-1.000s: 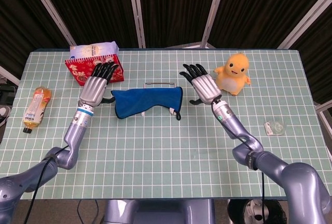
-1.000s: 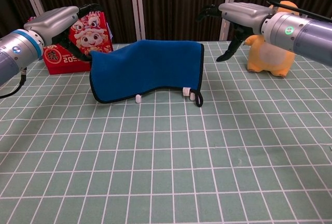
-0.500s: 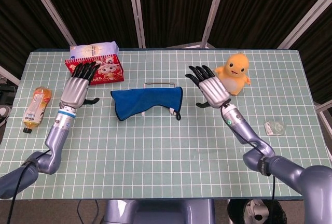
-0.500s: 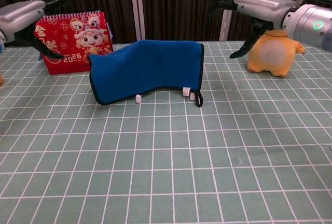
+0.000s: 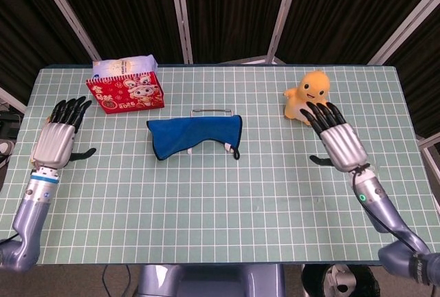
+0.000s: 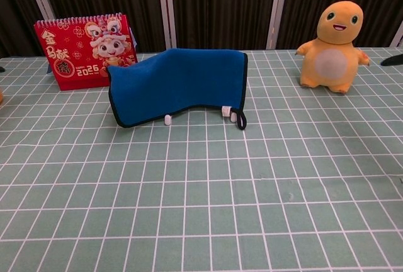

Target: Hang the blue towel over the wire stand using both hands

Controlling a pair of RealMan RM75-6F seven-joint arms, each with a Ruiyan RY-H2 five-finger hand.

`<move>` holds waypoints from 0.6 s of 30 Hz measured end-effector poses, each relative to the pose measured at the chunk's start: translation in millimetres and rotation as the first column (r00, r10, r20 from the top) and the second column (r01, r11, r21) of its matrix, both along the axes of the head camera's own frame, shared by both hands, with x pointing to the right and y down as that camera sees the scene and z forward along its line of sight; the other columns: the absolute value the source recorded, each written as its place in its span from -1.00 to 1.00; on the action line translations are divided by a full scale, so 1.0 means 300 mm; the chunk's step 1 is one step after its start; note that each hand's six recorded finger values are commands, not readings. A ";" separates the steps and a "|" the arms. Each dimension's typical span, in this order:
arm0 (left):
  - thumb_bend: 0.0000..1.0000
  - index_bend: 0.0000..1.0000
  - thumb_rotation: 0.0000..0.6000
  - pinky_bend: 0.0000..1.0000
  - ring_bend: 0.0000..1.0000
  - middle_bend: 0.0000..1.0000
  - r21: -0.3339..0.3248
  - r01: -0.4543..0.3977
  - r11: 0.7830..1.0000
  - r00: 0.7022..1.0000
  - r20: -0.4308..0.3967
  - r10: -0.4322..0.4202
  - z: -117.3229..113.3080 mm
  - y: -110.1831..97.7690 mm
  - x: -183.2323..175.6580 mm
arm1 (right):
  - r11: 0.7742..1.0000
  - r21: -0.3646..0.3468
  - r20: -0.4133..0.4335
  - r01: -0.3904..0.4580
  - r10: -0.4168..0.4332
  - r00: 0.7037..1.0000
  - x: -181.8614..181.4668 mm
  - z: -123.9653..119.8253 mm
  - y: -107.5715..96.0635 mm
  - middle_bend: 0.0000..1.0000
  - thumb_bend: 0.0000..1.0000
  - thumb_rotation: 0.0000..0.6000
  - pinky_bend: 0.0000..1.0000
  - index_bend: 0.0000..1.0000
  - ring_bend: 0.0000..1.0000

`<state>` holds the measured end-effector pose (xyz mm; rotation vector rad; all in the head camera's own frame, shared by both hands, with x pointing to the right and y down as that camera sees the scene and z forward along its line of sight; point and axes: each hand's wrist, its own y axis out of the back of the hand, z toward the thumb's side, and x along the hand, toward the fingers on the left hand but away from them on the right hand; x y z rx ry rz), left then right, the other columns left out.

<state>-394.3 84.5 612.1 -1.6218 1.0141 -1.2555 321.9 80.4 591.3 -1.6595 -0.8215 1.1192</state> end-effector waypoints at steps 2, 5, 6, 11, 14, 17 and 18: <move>-0.85 -1.00 1.00 -1.00 -1.00 -1.00 -0.008 0.018 1.000 1.000 0.022 -0.018 -0.038 0.053 -0.020 | 0.999 0.013 -0.015 -0.036 0.037 0.999 0.046 -0.025 0.047 -1.00 -1.00 1.00 -1.00 -0.96 -1.00; -0.85 -1.00 1.00 -1.00 -1.00 -1.00 -0.013 0.051 0.999 0.997 0.054 -0.050 -0.096 0.129 -0.050 | 0.994 0.021 -0.024 -0.111 0.111 0.994 0.120 -0.070 0.131 -1.00 -1.00 1.00 -1.00 -0.98 -1.00; -0.85 -1.00 1.00 -1.00 -1.00 -1.00 -0.012 0.063 0.998 0.996 0.061 -0.062 -0.114 0.151 -0.060 | 0.990 0.024 -0.028 -0.139 0.139 0.990 0.148 -0.086 0.163 -1.00 -1.00 1.00 -1.00 -0.99 -1.00; -0.85 -1.00 1.00 -1.00 -1.00 -1.00 0.001 0.089 0.996 0.991 0.101 -0.089 -0.188 0.258 -0.104 | 0.976 0.022 -0.044 -0.215 0.216 0.975 0.227 -0.130 0.262 -1.00 -1.00 1.00 -1.00 -0.97 -1.00; -0.85 -1.00 1.00 -1.00 -1.00 -1.00 -0.009 0.096 0.995 0.990 0.107 -0.094 -0.210 0.313 -0.115 | 0.971 0.029 -0.046 -0.235 0.237 0.971 0.255 -0.151 0.309 -1.00 -1.00 1.00 -1.00 -0.95 -1.00; -0.85 -1.00 1.00 -1.00 -1.00 -1.00 -0.019 0.108 0.994 0.989 0.107 -0.105 -0.223 0.347 -0.126 | 0.968 0.038 -0.034 -0.248 0.249 0.968 0.271 -0.171 0.344 -1.00 -1.00 1.00 -1.00 -0.99 -1.00; -0.85 -1.00 1.00 -1.00 -1.00 -1.00 -0.020 0.110 0.994 0.989 0.105 -0.107 -0.227 0.355 -0.127 | 0.967 0.042 -0.026 -0.252 0.254 0.967 0.277 -0.179 0.356 -1.00 -1.00 1.00 -1.00 -0.99 -1.00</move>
